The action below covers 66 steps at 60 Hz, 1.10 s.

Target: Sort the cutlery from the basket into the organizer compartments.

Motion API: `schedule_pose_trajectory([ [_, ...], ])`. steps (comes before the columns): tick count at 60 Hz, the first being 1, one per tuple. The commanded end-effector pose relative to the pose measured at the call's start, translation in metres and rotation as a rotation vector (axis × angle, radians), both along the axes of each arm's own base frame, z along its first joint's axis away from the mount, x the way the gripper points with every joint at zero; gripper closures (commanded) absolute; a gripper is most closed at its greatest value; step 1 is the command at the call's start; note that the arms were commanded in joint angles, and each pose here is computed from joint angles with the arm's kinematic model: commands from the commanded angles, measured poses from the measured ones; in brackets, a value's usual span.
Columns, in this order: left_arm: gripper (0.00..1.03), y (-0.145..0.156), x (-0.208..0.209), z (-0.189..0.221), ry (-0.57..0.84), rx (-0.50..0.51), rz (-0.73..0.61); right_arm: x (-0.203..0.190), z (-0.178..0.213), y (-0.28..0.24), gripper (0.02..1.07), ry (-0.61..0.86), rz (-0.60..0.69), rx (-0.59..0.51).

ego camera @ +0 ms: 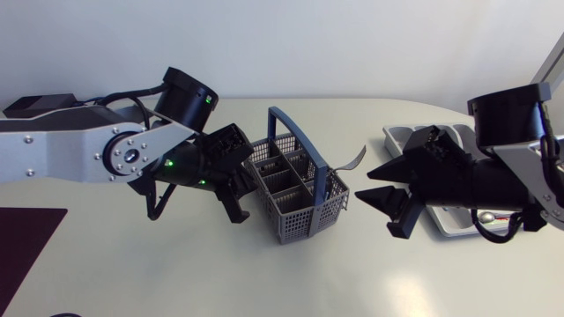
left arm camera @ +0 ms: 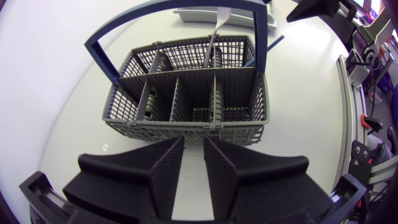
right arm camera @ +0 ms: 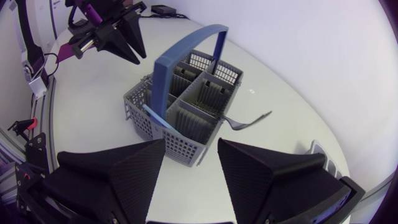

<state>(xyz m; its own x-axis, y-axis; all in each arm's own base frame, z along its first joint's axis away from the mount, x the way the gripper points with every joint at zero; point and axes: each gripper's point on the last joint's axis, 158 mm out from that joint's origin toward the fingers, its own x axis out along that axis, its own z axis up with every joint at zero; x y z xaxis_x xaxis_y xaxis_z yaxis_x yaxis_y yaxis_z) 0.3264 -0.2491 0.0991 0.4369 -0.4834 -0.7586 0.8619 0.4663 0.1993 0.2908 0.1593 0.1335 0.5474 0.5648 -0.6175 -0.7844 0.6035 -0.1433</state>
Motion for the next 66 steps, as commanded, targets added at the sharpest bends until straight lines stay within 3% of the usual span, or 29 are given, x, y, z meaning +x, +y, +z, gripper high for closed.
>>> schedule_pose_trajectory([
  [1, 0.78, 0.000, -0.007, -0.001, 0.005, -0.005, -0.002, -0.010, -0.010, 0.013, 0.45, 0.007, 0.028, -0.001],
  [9, 0.78, -0.001, -0.009, -0.003, 0.007, -0.004, -0.007, -0.013, -0.019, 0.034, 0.53, -0.020, 0.060, -0.019],
  [35, 0.78, 0.001, -0.005, -0.005, -0.001, -0.009, 0.002, -0.008, -0.036, 0.055, 0.62, -0.068, 0.067, -0.068],
  [46, 0.78, 0.002, -0.005, -0.007, -0.002, -0.008, 0.004, -0.005, -0.039, 0.057, 0.80, -0.070, 0.067, -0.074],
  [54, 0.78, 0.003, -0.006, -0.008, 0.001, -0.007, 0.003, -0.004, -0.039, 0.059, 0.84, -0.075, 0.067, -0.071],
  [63, 0.78, 0.002, -0.005, -0.008, -0.002, -0.008, 0.004, -0.004, -0.041, 0.062, 1.01, -0.075, 0.076, -0.072],
  [66, 0.78, 0.003, -0.006, -0.009, 0.001, -0.007, 0.004, -0.004, -0.041, 0.062, 1.02, -0.075, 0.076, -0.072],
])
